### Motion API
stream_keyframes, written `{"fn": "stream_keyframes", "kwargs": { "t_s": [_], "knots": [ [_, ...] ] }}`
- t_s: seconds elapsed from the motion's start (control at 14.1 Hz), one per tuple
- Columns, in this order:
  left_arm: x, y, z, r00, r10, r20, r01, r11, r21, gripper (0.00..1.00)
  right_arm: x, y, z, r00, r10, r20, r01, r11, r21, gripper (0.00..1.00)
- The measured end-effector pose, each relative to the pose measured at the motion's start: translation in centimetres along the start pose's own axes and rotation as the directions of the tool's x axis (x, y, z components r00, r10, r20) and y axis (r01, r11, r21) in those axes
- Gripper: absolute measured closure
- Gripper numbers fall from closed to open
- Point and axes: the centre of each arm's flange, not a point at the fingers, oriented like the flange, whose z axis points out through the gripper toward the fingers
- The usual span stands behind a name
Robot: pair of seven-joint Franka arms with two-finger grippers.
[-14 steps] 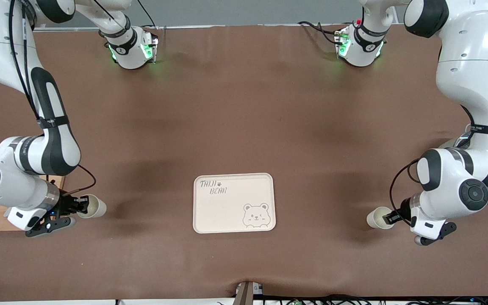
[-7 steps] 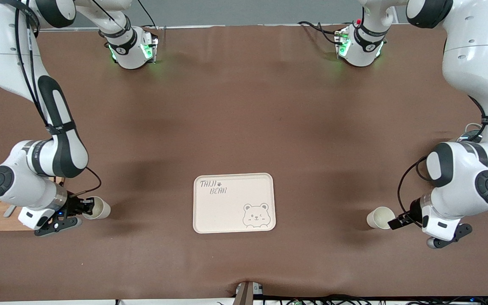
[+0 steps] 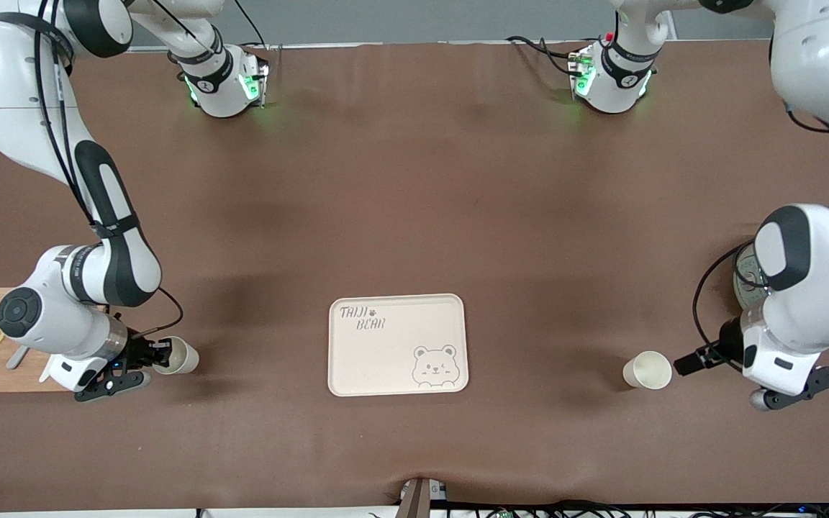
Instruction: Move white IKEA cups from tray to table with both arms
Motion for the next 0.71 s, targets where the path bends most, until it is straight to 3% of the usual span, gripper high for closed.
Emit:
{"fn": "stream_keyframes", "kwargs": {
  "t_s": [0.43, 0.64, 0.71],
  "knots": [
    [-4.0, -1.2, -8.6, 0.988, 0.109, 0.106, -0.115, 0.992, 0.052, 0.00, 0.0, 0.0, 0.4, 1.000, 0.001, 0.000, -0.001, 1.000, 0.002, 0.97],
    [-5.9, -1.8, -13.8, 0.987, 0.139, 0.085, -0.144, 0.988, 0.057, 0.00, 0.0, 0.0, 0.3, 1.000, 0.002, -0.003, -0.002, 1.000, 0.002, 0.96],
    [-6.6, -2.0, -15.5, 0.987, 0.142, 0.070, -0.146, 0.988, 0.058, 0.00, 0.0, 0.0, 0.3, 1.000, 0.002, -0.004, -0.002, 1.000, 0.002, 0.92]
  ]
}}
